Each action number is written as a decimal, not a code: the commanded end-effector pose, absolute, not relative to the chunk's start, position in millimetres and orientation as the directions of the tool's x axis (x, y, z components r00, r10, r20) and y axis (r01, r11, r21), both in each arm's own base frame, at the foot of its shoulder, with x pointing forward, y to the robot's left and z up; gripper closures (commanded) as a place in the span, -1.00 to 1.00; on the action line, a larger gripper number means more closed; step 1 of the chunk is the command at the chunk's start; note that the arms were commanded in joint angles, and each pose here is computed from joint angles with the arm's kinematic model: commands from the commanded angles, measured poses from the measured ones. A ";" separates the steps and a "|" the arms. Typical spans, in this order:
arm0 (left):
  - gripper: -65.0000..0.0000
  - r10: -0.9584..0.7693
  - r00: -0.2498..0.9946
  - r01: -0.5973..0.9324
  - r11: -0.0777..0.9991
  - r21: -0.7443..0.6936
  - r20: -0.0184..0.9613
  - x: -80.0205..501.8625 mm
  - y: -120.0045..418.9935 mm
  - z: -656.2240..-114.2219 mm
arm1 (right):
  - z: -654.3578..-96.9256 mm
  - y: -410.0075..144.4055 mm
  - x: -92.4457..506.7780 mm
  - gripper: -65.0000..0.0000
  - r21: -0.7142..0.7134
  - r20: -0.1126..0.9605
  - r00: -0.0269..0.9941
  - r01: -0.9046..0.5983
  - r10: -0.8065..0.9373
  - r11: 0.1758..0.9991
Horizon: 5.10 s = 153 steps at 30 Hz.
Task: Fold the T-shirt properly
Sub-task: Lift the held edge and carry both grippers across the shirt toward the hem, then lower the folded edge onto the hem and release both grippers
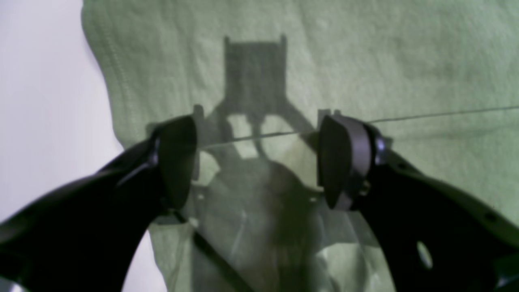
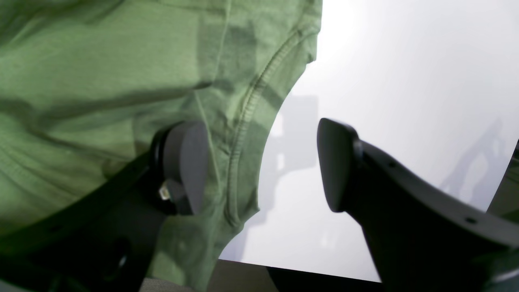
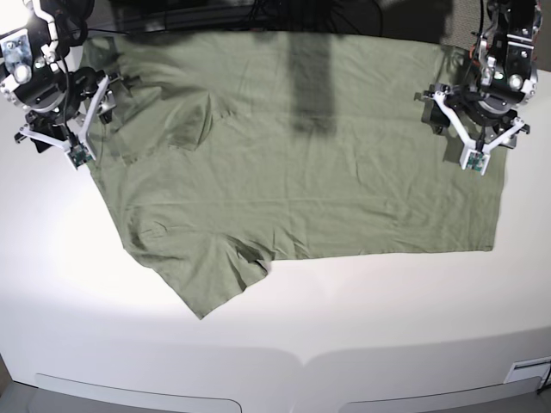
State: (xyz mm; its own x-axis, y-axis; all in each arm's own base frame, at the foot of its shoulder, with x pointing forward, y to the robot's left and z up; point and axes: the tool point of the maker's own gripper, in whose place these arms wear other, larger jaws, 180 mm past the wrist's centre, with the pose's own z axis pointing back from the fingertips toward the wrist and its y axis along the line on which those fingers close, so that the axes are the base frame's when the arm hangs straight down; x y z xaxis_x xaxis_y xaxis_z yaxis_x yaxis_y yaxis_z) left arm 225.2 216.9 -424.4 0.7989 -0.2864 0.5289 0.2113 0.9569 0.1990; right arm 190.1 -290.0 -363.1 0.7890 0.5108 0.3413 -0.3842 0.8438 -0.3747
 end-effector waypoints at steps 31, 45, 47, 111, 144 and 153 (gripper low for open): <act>-0.39 -0.343 0.608 -0.015 0.897 0.441 0.716 286.3 249.5 -330.3 | -355.6 -241.4 231.5 -0.28 -0.287 0.574 0.747 -0.200 0.336 0.937; -0.39 -0.392 0.424 -0.015 0.899 0.439 0.817 306.6 235.0 -300.4 | -312.2 -178.9 297.9 -0.28 -0.081 0.831 0.543 -0.102 0.124 0.991; -0.39 -0.394 0.415 -0.014 0.899 0.439 0.820 307.5 234.3 -298.9 | -301.9 -169.2 308.1 -0.28 -0.022 0.855 0.512 -0.110 0.076 0.994; -0.39 -0.348 0.411 0.046 0.931 0.363 0.842 387.1 230.8 -272.0 | -220.3 -72.3 368.2 -0.28 0.008 0.935 0.324 -0.420 0.142 0.907; -0.39 -0.222 0.635 0.093 0.973 0.212 0.740 470.9 286.7 -343.3 | -218.5 -82.0 393.1 -0.28 -0.088 0.908 0.336 -0.429 0.249 0.899; -0.39 -0.141 0.671 -0.021 0.978 0.209 0.728 437.4 386.9 -384.7 | -229.1 -88.5 390.4 -0.28 -0.103 0.878 0.388 -0.419 0.280 0.902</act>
